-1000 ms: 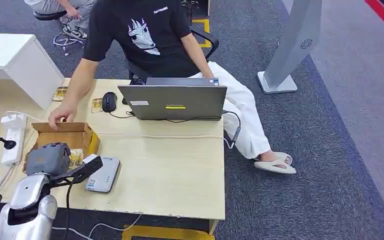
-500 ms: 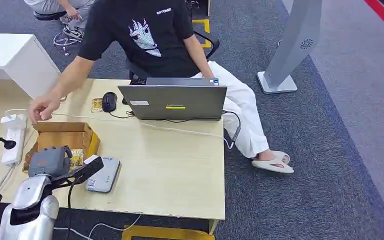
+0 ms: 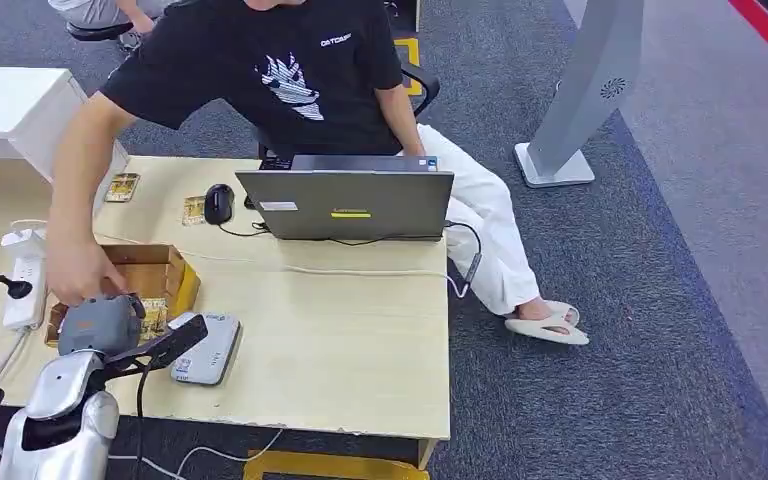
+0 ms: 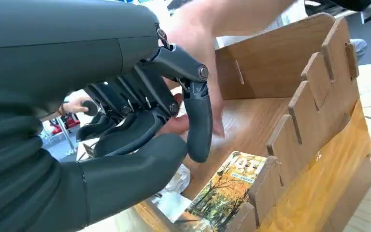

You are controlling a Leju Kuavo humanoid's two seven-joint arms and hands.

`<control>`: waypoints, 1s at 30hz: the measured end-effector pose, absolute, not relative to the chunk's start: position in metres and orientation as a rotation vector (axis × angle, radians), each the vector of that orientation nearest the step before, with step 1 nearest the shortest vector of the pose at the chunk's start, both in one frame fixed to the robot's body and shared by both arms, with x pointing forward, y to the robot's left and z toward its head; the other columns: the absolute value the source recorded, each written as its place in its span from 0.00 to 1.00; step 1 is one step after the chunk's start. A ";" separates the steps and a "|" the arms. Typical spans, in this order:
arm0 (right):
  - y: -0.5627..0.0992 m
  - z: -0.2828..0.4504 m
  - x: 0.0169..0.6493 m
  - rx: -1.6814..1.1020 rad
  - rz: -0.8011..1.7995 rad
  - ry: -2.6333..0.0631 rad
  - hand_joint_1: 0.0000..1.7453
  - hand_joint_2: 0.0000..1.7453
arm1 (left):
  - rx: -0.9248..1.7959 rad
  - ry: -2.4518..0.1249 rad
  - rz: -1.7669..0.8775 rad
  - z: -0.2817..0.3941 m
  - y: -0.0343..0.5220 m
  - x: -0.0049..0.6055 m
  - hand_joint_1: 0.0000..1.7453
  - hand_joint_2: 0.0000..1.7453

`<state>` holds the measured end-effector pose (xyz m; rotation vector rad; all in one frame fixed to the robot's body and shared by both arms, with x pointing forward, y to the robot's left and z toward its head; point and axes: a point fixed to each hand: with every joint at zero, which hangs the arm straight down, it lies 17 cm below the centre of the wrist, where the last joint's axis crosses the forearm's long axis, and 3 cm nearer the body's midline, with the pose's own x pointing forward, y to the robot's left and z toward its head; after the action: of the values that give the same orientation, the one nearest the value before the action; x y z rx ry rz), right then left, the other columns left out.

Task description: Pass the card to the sensor for recognition and then transmit it.

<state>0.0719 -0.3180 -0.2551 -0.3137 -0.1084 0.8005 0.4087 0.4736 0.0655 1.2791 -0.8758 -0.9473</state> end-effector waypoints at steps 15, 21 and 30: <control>-0.316 -0.256 0.069 -0.304 0.801 -0.099 0.00 1.00 | 1.306 -0.896 -0.935 0.070 0.474 0.411 0.00 1.00; -0.312 -0.258 0.068 -0.292 0.803 -0.104 0.00 1.00 | 1.309 -0.893 -0.916 0.074 0.482 0.408 0.00 1.00; -0.302 -0.263 0.078 -0.278 0.782 -0.148 0.00 1.00 | 1.012 -0.931 -0.886 0.056 0.487 0.392 0.00 1.00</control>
<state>0.0775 -0.3019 -0.2627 -0.2784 -0.1481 0.7820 0.3918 0.4867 0.0555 1.0122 -0.9313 -0.8856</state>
